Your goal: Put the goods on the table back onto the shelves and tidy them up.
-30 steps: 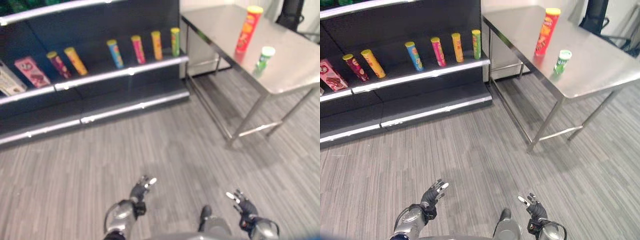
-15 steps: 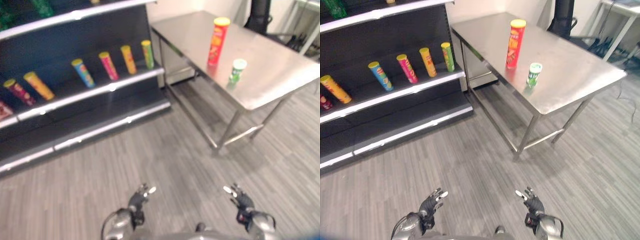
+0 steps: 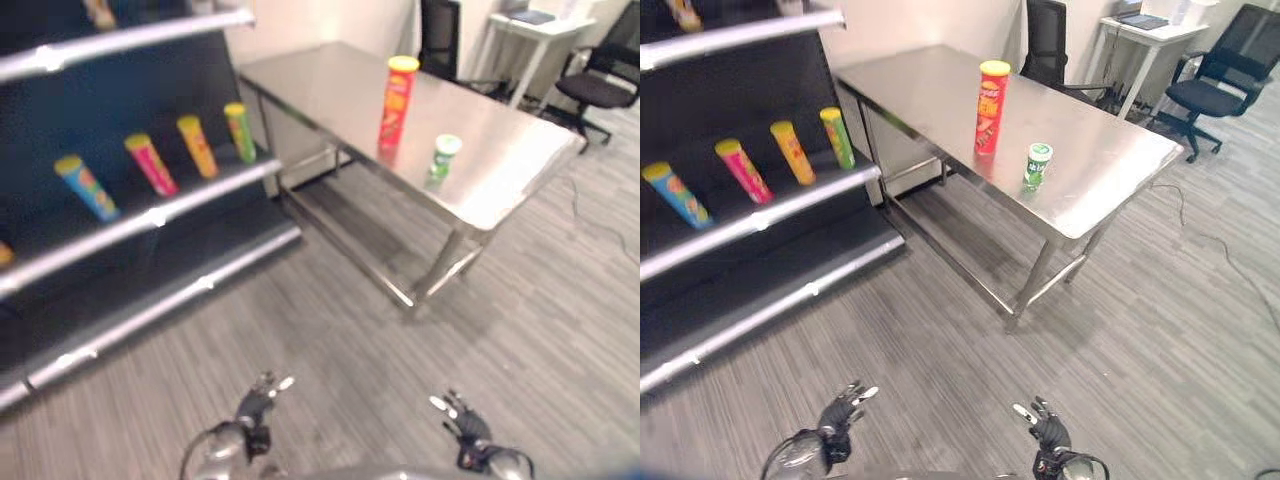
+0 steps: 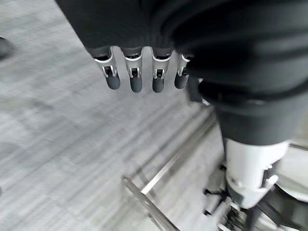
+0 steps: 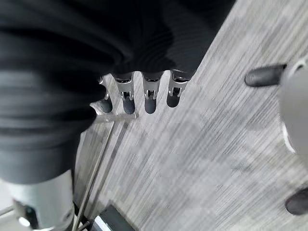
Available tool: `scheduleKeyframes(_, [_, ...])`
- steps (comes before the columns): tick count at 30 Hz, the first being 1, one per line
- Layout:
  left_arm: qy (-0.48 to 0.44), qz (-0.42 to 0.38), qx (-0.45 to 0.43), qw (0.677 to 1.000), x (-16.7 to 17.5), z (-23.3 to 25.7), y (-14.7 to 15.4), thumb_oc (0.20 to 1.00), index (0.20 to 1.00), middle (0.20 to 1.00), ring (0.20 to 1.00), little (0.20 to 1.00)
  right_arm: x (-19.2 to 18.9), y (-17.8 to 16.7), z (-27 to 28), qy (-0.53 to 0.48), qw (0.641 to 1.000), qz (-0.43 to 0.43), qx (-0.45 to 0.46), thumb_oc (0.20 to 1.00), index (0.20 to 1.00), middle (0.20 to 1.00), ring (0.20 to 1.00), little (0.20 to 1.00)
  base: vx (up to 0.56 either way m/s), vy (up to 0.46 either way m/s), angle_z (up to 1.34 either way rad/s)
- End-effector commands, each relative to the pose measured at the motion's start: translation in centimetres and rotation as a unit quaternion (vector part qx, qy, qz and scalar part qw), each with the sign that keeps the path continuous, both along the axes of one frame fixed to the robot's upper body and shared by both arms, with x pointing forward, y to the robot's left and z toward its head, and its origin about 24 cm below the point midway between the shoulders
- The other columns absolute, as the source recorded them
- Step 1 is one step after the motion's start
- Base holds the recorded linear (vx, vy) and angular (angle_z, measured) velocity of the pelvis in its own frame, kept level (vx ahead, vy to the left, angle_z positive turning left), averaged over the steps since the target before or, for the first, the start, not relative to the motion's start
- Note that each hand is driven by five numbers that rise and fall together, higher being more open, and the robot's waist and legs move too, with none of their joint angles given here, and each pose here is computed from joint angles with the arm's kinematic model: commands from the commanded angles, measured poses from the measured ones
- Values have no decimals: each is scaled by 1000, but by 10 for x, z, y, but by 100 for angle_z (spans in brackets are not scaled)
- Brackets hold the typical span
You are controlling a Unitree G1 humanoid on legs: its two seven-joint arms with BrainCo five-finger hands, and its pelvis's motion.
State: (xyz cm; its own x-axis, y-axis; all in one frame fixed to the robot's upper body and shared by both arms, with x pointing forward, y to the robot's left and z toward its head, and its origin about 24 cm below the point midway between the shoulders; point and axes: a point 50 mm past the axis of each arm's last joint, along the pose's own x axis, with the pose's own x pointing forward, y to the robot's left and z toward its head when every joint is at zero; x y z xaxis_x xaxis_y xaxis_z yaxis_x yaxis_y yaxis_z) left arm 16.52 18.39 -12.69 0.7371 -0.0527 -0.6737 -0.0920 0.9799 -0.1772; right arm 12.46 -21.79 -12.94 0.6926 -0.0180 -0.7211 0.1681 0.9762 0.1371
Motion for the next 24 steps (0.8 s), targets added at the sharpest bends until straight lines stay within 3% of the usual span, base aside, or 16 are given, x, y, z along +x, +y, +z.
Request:
scheduleKeyframes(1, [-55, 18, 13, 998, 14, 17, 18, 1000, 1000, 1000, 1000, 1000, 37, 2, 25, -84, 996, 17, -11, 1000, 1000, 1000, 1000, 1000, 116, 187, 4])
scheduleKeyframes(7, [-36, 8, 13, 999, 6, 10, 16, 1000, 1000, 1000, 1000, 1000, 43, -3, 31, -99, 995, 8, -17, 1000, 1000, 1000, 1000, 1000, 207, 98, -11])
scheduleKeyframes(13, [-9, -30, 17, 999, -3, 1, 8, 1000, 1000, 1000, 1000, 1000, 26, -12, 31, -100, 994, -6, -31, 1000, 1000, 1000, 1000, 1000, 312, -33, 81])
scheduleKeyframes(24, [-7, -44, 12, 999, 0, 0, 0, 1000, 1000, 1000, 1000, 1000, 12, -30, 24, -66, 996, -21, -47, 1000, 1000, 1000, 1000, 1000, 302, -148, 29])
